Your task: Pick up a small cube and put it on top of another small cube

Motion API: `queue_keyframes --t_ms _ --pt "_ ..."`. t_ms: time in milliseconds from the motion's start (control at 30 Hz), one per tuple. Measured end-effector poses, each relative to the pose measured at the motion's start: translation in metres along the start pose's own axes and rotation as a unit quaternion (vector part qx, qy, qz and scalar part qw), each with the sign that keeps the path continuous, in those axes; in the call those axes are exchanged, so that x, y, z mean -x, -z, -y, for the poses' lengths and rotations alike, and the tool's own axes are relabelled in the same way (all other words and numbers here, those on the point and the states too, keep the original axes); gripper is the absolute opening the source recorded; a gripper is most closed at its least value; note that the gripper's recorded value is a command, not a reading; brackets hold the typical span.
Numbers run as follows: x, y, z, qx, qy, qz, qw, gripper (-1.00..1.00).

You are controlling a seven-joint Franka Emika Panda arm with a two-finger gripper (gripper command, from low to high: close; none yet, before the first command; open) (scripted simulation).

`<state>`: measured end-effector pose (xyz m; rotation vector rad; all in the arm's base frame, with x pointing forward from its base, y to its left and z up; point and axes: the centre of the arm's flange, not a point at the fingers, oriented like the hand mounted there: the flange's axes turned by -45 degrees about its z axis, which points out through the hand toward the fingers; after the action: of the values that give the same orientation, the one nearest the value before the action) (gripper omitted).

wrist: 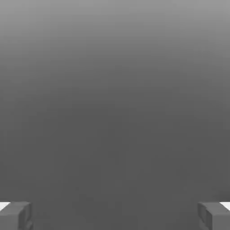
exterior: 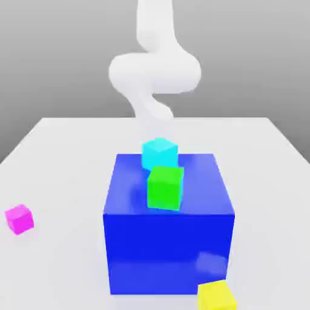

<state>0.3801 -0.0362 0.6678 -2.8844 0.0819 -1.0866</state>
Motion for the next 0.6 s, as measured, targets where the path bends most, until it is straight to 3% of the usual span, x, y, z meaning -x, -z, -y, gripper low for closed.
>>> queue_keyframes --t_ms 300,600 --pt "0.068 -0.173 -0.136 -0.017 -0.118 0.128 0.985 0.00" --pt "0.217 -0.266 -0.263 0.041 -0.242 0.228 0.942 0.00"
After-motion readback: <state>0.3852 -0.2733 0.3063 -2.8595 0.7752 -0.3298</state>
